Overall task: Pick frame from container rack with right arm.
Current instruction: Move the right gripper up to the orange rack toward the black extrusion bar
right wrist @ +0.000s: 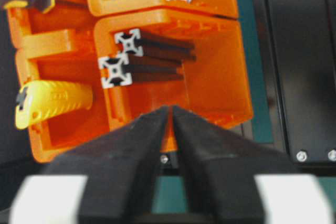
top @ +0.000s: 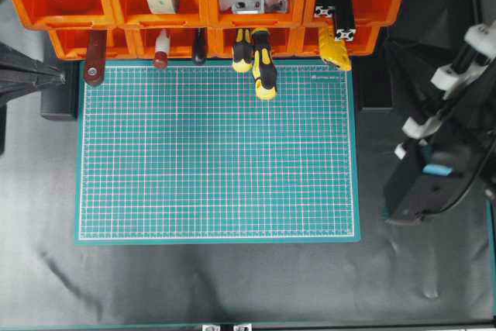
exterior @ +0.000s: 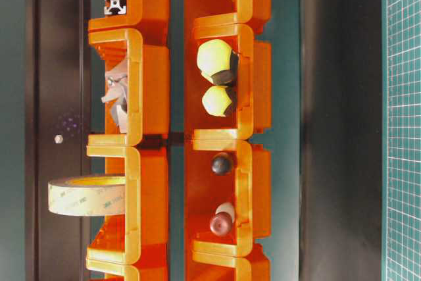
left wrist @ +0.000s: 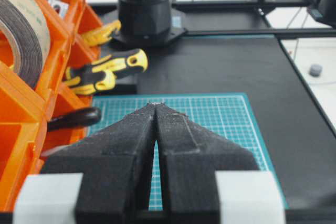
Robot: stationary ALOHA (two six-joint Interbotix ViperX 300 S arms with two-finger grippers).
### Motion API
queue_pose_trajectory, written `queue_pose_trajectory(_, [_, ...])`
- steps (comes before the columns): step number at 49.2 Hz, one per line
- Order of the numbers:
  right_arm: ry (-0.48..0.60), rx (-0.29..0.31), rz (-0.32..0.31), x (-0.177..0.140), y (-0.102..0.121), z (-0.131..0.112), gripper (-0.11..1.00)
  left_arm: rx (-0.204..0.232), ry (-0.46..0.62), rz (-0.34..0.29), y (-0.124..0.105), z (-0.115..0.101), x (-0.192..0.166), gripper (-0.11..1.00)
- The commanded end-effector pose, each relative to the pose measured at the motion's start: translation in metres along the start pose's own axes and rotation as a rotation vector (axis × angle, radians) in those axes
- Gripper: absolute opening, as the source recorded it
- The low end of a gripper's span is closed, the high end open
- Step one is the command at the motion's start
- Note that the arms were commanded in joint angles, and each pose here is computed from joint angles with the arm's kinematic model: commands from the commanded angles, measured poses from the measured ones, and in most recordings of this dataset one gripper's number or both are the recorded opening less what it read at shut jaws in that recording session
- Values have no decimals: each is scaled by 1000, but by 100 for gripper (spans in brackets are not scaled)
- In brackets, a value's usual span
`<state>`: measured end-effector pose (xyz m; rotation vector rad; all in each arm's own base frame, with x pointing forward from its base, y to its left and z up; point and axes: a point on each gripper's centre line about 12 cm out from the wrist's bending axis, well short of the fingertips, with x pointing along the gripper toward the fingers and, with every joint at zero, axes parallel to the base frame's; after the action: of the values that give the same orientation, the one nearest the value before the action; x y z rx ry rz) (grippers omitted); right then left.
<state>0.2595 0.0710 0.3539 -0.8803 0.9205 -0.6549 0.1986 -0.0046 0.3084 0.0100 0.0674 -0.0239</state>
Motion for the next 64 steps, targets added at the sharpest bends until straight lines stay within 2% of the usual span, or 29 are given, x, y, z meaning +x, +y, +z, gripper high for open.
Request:
queue_pose_trajectory(1, [-2, 2, -12, -2, -1, 3, 22, 0, -29, -3, -1, 12, 1, 0])
queue_pose_trajectory(7, [-1, -1, -16, 0, 5, 4, 53, 0, -31, -6, -1, 12, 1, 0])
queue_pose_trajectory(11, [-5, -24, -20, 2, 11, 4, 74, 0, -29, -8, -1, 12, 1, 0])
queue_pose_trajectory(15, [-11, -53, -30, 5, 19, 4, 84, 0, -31, -8, -1, 12, 1, 0])
queue_pose_trajectory(20, [-7, -81, -37, 13, 27, 5, 84, 0, -29, -6, -1, 12, 1, 0])
queue_pose_trajectory(43, [14, -91, -68, 59, 26, 8, 82, 1, -31, -11, -2, 12, 1, 0])
queue_pose_trajectory(54, [22, -91, -66, 65, 27, 6, 81, 1, -31, -14, -3, 12, 0, 0])
queue_pose_trajectory(60, [30, -96, -58, 66, 29, 4, 77, 1, -31, -15, -3, 12, 0, 0])
queue_pose_trajectory(64, [35, -100, -55, 67, 30, 4, 70, 1, -31, -14, -3, 12, 0, 0])
